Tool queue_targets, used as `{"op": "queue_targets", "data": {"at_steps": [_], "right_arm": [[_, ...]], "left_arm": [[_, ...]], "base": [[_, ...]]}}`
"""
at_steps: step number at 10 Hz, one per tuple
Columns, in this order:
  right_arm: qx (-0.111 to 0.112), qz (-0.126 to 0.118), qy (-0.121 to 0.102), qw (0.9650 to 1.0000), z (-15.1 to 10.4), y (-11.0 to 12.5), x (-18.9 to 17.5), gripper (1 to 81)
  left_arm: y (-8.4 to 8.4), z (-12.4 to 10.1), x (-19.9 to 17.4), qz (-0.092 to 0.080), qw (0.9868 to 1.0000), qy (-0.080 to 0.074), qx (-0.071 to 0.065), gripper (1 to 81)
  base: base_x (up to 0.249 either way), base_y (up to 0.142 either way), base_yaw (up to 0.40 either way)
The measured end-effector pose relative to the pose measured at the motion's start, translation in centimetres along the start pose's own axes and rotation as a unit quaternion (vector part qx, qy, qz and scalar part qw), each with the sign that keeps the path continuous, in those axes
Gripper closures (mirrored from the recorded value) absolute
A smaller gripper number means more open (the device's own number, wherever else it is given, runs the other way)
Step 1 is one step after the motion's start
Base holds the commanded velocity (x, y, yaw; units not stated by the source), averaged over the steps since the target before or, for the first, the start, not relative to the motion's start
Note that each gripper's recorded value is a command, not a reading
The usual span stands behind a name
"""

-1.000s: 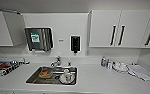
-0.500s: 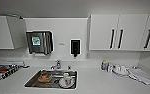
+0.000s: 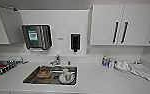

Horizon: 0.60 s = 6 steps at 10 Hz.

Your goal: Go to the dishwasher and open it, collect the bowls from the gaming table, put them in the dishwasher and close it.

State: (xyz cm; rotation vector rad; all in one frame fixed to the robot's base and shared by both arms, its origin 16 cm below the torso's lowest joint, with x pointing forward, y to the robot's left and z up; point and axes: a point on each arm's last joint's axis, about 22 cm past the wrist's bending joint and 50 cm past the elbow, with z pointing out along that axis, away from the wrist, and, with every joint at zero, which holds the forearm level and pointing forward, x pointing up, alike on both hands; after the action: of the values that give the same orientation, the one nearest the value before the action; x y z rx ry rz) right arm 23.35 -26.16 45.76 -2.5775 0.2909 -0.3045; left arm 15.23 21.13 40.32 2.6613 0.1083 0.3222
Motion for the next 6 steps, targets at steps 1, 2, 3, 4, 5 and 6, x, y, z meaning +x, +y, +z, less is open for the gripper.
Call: {"op": "queue_targets", "data": {"at_steps": [1,2,3,4,5,6], "right_arm": [[0.001,0.008,-0.006,1.0000,0.3,0.3,0.0,1.0],[-0.002,0.013,-0.006,0.9999,-0.1,1.1,0.8,1.0],[0.001,0.014,0.000,0.9999,-0.5,1.4,2.2,1.0],[0.009,0.016,0.014,0.9997,-1.0,1.2,4.3,1.0],[0.017,0.020,0.021,0.9994,-1.1,0.9,5.6,1.0],[0.022,0.022,0.031,0.9990,-1.2,0.9,7.1,1.0]], "left_arm": [[-1.0,0.3,-0.3,-0.003,0.9999,-0.007,0.007,1.0],[-1.4,0.6,-0.3,-0.005,0.9999,-0.011,0.009,1.0],[-1.4,1.2,0.0,-0.004,0.9999,-0.010,0.007,1.0],[-1.4,1.8,0.6,-0.003,1.0000,-0.006,0.006,1.0],[-1.6,2.5,1.0,-0.001,1.0000,-0.004,0.005,1.0],[-1.8,3.2,1.8,0.002,1.0000,0.003,0.004,1.0]], "base": [[0.000,0.000,0.000],[0.000,0.000,0.000],[0.000,0.000,0.000],[0.000,0.000,0.000],[0.000,0.000,0.000],[0.000,0.000,0.000]]}}
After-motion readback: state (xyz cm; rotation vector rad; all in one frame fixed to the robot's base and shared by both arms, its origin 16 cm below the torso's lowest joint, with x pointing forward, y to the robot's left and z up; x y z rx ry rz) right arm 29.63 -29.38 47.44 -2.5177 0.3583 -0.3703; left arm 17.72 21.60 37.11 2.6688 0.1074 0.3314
